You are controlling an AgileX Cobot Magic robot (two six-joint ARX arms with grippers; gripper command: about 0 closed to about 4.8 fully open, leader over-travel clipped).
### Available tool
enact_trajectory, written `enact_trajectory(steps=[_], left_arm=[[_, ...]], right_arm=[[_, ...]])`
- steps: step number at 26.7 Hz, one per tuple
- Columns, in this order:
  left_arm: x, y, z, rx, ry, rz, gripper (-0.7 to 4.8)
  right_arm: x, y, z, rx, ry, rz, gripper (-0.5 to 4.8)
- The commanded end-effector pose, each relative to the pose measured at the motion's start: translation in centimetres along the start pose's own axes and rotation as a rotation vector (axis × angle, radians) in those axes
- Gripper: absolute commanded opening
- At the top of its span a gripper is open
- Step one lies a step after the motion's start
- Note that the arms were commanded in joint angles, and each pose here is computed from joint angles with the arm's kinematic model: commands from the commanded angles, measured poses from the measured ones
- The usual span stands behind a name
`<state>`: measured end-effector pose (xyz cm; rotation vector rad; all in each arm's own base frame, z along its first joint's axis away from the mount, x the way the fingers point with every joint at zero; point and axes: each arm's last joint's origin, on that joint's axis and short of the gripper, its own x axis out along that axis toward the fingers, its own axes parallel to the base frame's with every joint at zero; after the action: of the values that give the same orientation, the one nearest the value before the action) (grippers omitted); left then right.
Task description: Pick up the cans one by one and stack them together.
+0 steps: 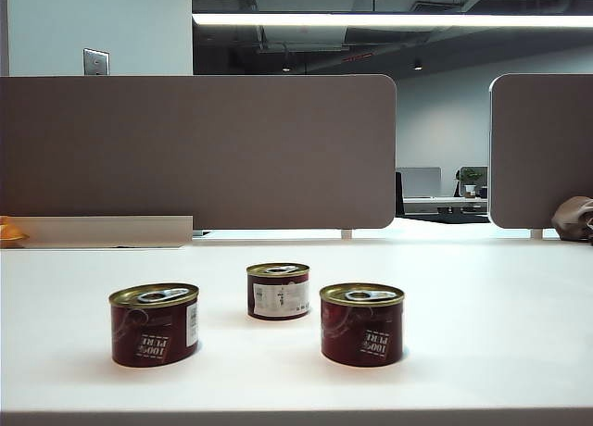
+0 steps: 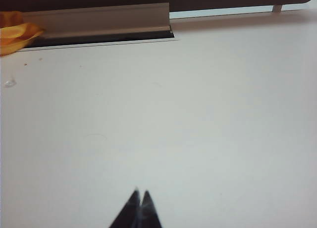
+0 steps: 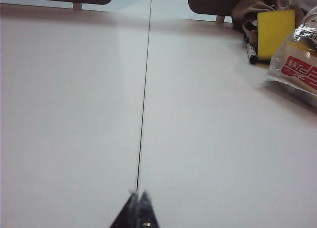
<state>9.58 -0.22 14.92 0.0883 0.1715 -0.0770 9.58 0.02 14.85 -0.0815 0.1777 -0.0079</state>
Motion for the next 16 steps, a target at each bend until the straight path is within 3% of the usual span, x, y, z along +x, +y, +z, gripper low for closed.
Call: enact_trajectory(steps=[1, 12, 16], left_arm=[[0.03, 0.01, -0.07, 0.002, 0.001, 0.001, -0.05], [0.03, 0.0, -0.07, 0.001, 0.001, -0.001, -0.05], [0.01, -0.02, 0.0, -0.046, -0.003, -0.009, -0.05]], right_arm=[[0.02, 0.0, -0.08, 0.0, 0.005, 0.0, 0.04], [0.02, 0.02, -0.04, 0.006, 0.0, 0.005, 0.04], [0.02, 0.11, -0.02, 0.096, -0.002, 0.035, 0.04]])
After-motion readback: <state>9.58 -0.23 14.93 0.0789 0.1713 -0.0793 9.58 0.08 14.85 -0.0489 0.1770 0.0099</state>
